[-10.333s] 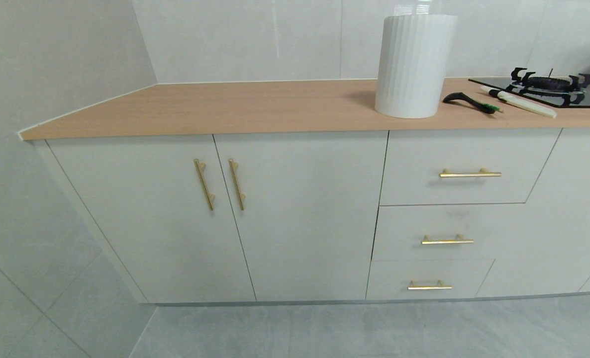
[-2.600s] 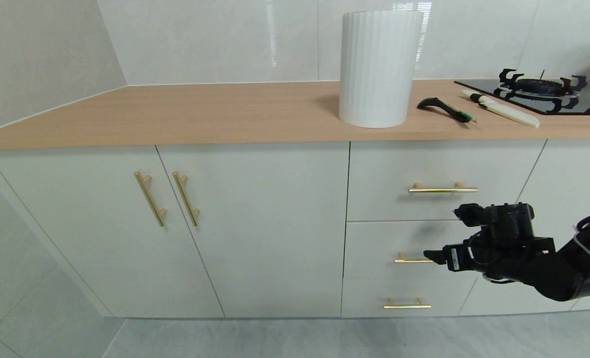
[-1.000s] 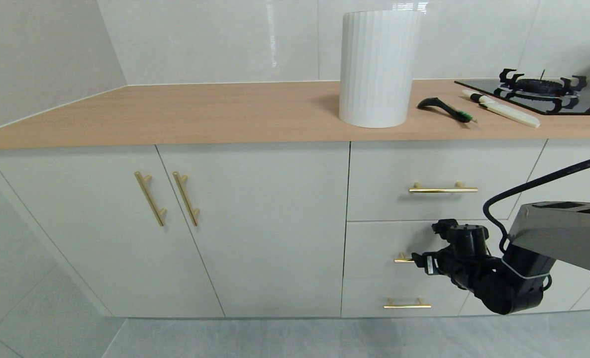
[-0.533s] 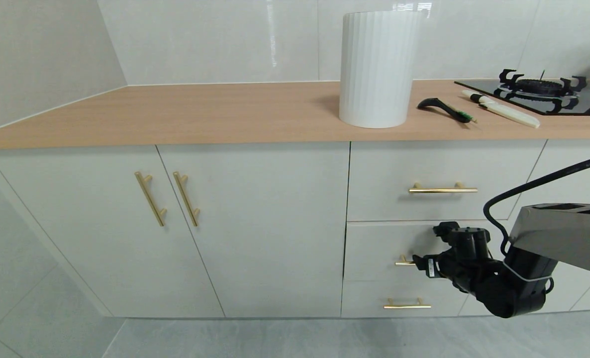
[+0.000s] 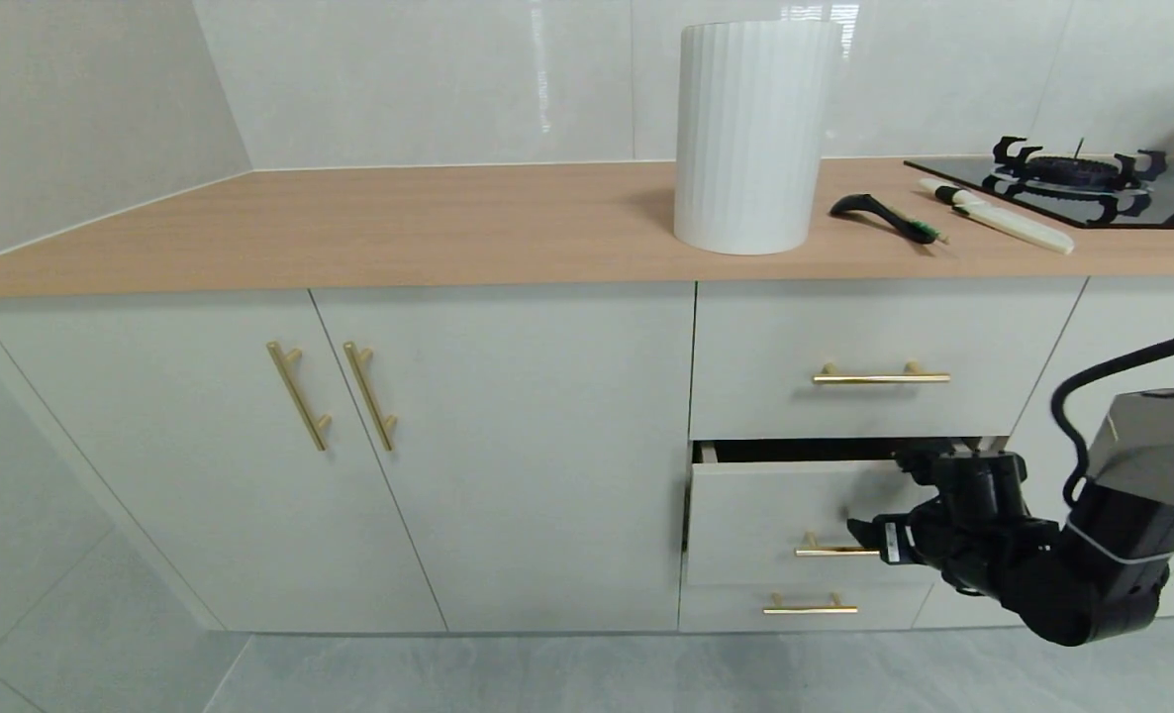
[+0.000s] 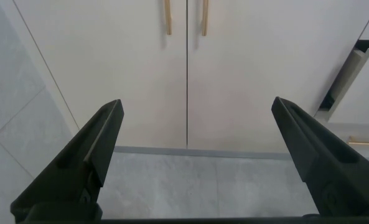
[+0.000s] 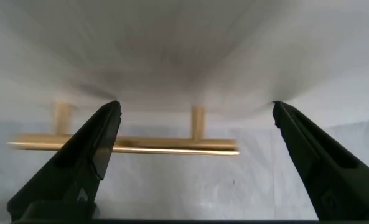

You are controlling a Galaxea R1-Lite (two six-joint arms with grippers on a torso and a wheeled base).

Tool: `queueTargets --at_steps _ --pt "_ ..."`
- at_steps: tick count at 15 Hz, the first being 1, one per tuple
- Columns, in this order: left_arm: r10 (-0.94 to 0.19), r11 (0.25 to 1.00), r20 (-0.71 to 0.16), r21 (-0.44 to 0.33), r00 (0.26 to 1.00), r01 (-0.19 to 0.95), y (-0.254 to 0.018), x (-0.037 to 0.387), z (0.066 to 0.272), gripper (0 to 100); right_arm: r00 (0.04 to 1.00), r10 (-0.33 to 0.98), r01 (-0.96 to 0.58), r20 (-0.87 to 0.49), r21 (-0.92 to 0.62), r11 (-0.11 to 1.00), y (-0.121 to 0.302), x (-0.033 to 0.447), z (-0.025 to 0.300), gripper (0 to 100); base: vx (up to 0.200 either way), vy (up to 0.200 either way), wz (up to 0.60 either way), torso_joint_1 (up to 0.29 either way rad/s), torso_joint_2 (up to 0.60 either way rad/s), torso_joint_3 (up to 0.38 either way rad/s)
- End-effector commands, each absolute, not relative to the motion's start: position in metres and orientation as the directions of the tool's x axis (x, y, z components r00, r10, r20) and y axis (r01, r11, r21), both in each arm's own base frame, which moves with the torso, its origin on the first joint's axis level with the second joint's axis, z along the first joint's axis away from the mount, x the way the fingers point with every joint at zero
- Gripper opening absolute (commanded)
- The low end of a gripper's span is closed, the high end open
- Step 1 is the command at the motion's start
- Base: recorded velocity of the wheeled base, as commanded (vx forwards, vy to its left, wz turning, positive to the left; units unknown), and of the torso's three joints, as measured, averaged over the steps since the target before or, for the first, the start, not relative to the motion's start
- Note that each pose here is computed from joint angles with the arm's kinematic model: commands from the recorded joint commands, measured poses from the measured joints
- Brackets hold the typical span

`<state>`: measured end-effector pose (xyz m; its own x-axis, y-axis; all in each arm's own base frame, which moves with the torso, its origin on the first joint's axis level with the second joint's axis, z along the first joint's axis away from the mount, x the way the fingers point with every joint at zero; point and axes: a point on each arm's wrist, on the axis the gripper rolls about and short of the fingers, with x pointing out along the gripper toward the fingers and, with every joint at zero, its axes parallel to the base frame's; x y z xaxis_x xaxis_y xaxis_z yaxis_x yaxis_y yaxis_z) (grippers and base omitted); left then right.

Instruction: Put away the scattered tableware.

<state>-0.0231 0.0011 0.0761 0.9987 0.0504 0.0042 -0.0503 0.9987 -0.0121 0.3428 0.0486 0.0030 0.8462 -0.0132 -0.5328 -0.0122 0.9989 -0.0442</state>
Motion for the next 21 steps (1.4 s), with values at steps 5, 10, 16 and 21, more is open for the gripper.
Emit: queueTargets --at_steps 5,10,16,21 --pt "0.051 0.999 0.003 -0.012 0.999 -0.051 0.001 -0.023 0.076 100 0.923 0.15 -0.143 -0.356 0.045 0.989 0.038 0.269 0.154 100 0.0 0.0 0.0 0.0 0.0 0.0" --pt "0.051 0.999 0.003 -0.012 0.999 -0.051 0.001 -0.023 0.076 100 0.855 0.198 -0.189 -0.48 0.068 0.98 0.047 0.301 0.173 100 0.0 0.0 0.0 0.0 0.0 0.0" --pt "0.051 0.999 0.003 -0.012 0.999 -0.051 0.001 -0.023 0.076 100 0.769 0.244 -0.24 -0.591 0.086 0.967 0.076 0.345 0.122 100 0.0 0.0 0.0 0.0 0.0 0.0" --pt "0.052 0.999 0.003 -0.012 0.999 -0.052 0.001 -0.023 0.076 100 0.798 0.129 -0.124 -0.589 0.049 0.991 0.092 0.366 0.094 100 0.0 0.0 0.0 0.0 0.0 0.0"
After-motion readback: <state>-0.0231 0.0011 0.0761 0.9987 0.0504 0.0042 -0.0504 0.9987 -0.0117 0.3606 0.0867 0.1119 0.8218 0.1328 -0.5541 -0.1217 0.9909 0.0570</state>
